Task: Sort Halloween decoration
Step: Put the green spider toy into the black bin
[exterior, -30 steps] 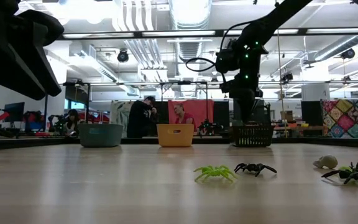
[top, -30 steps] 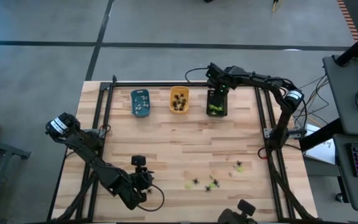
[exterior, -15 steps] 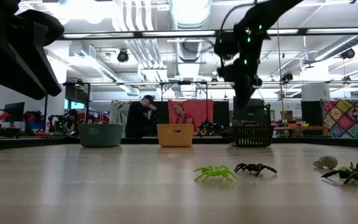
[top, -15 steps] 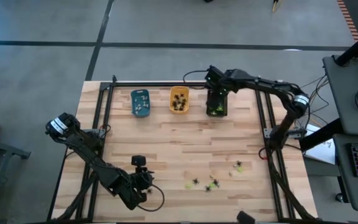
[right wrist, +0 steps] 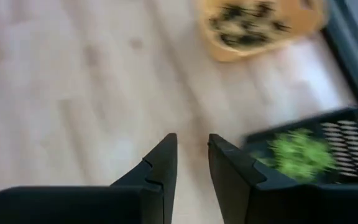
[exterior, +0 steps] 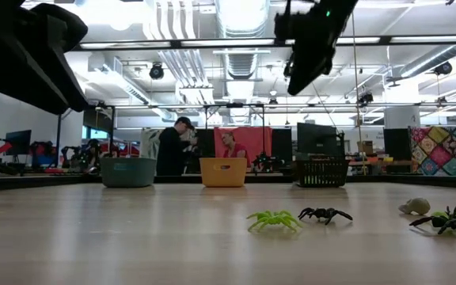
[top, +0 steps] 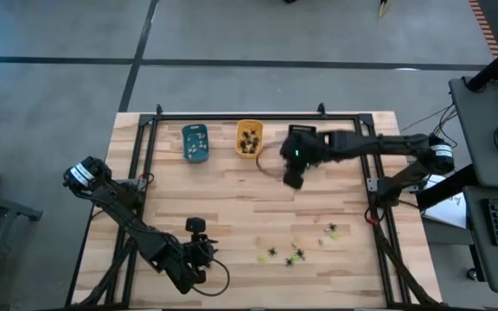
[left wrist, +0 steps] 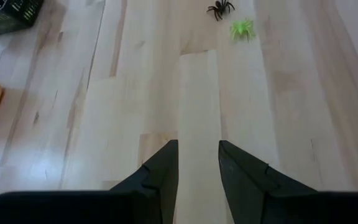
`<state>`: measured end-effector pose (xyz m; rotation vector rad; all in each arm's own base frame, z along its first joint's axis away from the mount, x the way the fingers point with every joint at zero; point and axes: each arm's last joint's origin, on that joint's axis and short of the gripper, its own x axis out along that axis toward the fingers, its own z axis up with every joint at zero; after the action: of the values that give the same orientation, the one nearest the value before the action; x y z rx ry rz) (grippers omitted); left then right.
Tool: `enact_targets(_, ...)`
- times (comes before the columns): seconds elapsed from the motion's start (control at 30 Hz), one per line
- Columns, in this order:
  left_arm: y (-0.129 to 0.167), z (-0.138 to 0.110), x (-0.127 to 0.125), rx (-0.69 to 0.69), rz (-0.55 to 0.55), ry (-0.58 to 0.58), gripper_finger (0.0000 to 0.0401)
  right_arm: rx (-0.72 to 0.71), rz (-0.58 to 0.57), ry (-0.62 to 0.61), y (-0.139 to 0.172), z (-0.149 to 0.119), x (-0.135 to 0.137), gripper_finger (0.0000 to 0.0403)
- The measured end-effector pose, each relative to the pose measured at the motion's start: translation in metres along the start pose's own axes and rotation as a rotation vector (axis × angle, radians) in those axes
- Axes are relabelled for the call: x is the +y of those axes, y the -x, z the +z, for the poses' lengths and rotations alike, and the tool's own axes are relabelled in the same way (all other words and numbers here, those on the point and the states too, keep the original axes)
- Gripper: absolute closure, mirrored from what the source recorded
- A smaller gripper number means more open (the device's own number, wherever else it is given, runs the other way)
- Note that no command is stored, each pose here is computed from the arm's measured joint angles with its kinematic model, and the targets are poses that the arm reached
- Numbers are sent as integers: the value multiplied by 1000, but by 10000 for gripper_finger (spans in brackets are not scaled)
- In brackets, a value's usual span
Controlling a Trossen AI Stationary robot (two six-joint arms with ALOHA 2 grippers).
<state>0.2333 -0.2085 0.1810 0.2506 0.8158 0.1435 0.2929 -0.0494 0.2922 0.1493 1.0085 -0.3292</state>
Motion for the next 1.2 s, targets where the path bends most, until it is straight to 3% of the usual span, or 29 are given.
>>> enact_targets(0.33,0,-3,-3,69,-95,40,303,-142,214,150,-3,-26,99,328)
enact_targets(0.53,1,-6,-4,134,-148,48,303,-280,350,206,-10,-47,139,321)
enact_targets(0.7,3,-11,-4,188,-164,45,303,-342,420,239,-16,-68,156,326)
enact_targets(1.0,13,-23,-10,222,-158,-67,276,-331,345,253,-21,-93,165,330)
enact_targets(1.2,22,-30,-17,225,-164,-81,268,-165,327,184,-19,-115,169,331)
